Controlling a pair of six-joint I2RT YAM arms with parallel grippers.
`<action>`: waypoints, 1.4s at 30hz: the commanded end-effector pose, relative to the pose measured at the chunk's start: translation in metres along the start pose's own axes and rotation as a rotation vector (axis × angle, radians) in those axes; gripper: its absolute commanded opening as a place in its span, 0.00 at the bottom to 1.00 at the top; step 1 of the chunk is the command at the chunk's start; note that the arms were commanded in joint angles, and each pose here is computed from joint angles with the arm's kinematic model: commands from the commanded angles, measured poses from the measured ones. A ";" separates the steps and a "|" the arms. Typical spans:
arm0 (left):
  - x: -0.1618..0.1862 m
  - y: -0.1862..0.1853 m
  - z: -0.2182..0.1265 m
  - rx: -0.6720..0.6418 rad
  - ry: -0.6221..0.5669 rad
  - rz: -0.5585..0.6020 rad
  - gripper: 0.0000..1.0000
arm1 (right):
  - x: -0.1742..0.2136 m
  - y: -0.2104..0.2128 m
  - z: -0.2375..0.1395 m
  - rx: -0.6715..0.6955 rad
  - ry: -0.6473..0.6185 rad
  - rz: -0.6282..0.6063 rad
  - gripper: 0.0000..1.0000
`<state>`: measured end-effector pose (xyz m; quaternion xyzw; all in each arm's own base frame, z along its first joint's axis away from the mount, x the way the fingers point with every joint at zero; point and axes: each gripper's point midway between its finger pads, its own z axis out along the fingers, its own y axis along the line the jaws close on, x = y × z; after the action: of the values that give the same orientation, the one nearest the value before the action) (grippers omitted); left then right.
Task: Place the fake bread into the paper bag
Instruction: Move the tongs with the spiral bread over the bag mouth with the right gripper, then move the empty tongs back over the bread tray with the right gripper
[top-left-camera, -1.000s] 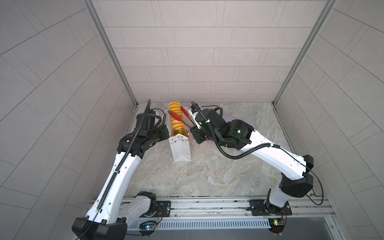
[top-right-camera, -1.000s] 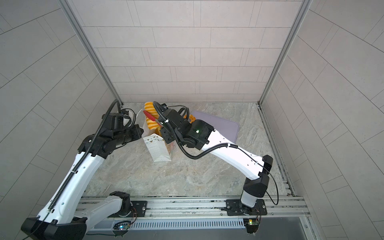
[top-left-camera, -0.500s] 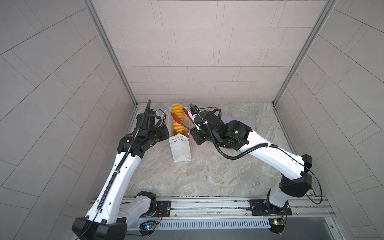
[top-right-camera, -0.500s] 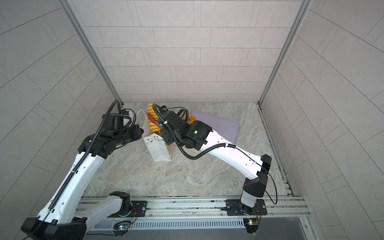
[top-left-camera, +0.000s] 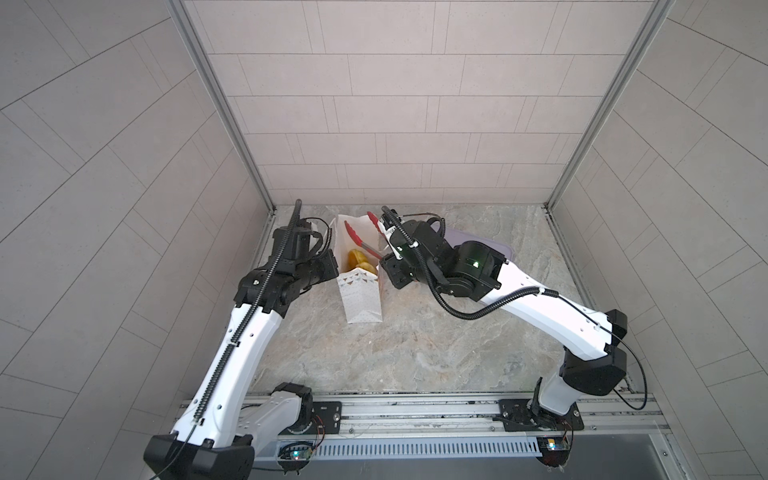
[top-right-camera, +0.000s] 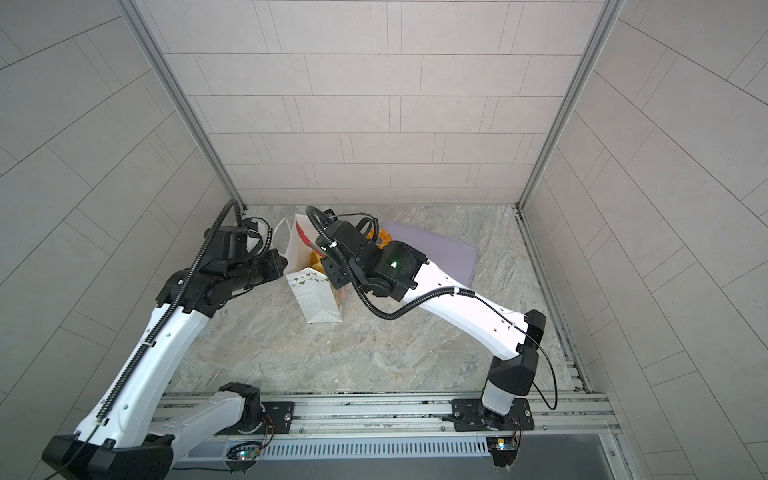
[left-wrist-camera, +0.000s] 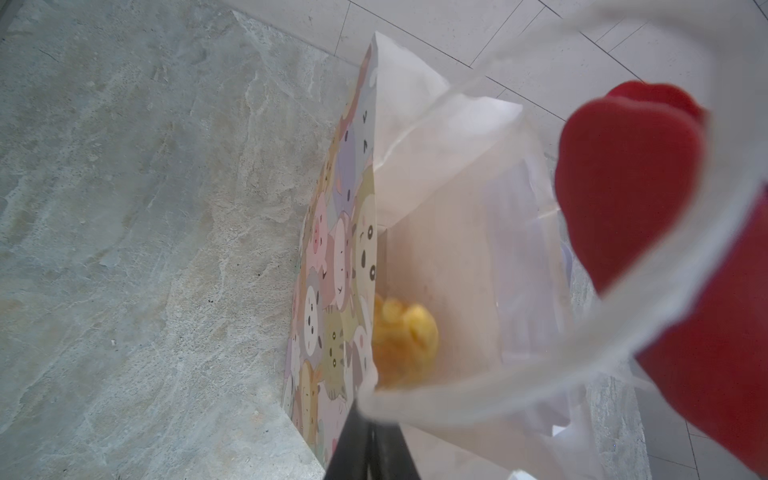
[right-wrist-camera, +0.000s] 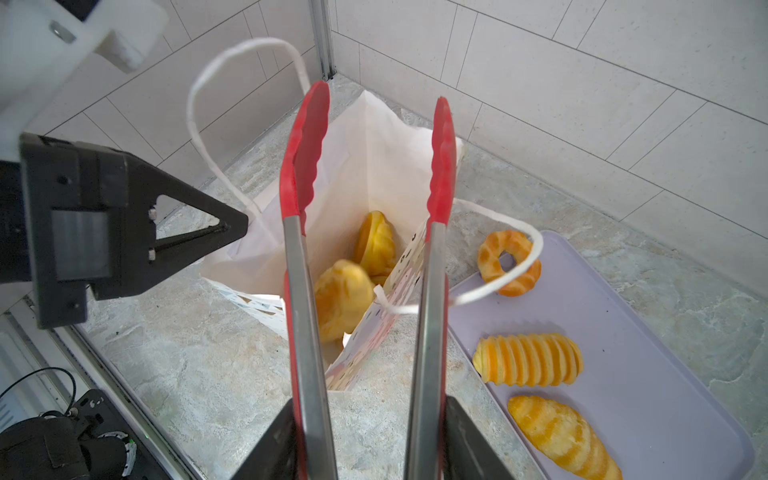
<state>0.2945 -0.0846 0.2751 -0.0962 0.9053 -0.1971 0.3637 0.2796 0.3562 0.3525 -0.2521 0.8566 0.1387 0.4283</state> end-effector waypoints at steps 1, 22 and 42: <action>0.000 -0.002 -0.004 0.006 -0.009 0.005 0.11 | -0.025 -0.005 -0.029 -0.006 -0.101 0.041 0.51; 0.000 -0.002 -0.003 0.010 -0.005 0.005 0.11 | -0.054 -0.040 -0.074 0.082 -0.223 0.045 0.50; 0.000 -0.002 -0.003 0.009 -0.005 0.000 0.11 | -0.021 -0.147 -0.062 0.204 -0.164 0.223 0.47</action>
<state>0.2946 -0.0847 0.2751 -0.0962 0.9052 -0.1976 0.3637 0.3270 0.2149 0.3976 -0.1124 0.8556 0.0894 0.4974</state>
